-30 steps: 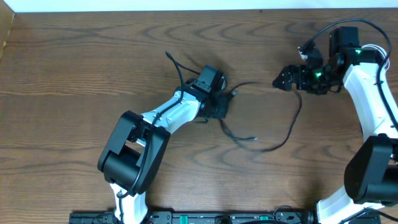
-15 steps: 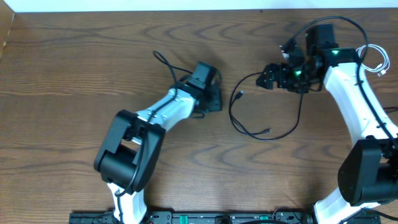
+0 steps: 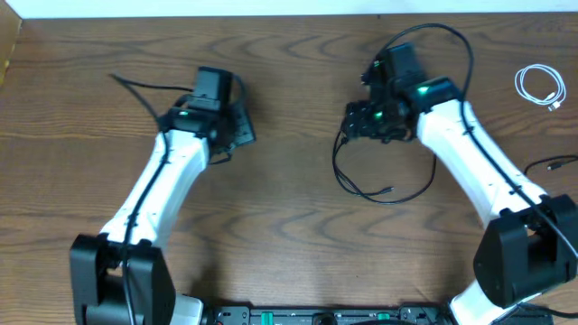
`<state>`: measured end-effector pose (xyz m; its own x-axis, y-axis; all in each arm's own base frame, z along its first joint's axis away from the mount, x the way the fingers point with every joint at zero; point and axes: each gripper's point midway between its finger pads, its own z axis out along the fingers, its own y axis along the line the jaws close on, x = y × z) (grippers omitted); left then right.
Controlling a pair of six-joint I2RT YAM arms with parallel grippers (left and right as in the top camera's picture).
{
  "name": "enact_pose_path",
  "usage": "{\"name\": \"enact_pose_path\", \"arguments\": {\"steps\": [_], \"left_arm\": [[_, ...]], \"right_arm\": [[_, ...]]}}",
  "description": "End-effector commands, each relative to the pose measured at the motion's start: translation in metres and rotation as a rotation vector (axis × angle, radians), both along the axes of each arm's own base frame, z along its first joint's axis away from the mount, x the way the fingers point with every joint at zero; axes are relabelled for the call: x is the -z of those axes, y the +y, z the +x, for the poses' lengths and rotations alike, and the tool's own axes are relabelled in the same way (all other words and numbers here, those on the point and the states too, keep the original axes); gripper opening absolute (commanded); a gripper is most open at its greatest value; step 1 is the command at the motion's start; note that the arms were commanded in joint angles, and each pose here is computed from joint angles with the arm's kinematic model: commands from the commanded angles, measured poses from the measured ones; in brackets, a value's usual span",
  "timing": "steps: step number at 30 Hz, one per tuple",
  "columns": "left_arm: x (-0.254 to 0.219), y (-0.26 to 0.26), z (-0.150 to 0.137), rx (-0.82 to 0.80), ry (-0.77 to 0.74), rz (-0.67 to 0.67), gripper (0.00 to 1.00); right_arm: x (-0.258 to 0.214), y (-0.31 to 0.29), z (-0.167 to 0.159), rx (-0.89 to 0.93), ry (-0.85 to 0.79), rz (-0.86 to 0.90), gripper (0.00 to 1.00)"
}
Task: Untangle cables
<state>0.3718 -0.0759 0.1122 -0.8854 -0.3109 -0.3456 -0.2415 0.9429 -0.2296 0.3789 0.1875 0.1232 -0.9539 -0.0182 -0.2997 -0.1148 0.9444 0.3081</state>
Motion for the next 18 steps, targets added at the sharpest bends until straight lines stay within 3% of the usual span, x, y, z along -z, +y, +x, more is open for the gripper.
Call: {"name": "enact_pose_path", "arguments": {"steps": [1,18], "left_arm": [[-0.006,0.008,0.0,-0.005,-0.003,0.022,0.56],[-0.002,0.009,-0.006,0.0,0.023,0.029,0.56]], "right_arm": [[0.012,0.003,-0.005,0.059,-0.014,-0.083,0.6],[0.108,0.046,-0.03,0.017,0.13,-0.195,0.49]]}}
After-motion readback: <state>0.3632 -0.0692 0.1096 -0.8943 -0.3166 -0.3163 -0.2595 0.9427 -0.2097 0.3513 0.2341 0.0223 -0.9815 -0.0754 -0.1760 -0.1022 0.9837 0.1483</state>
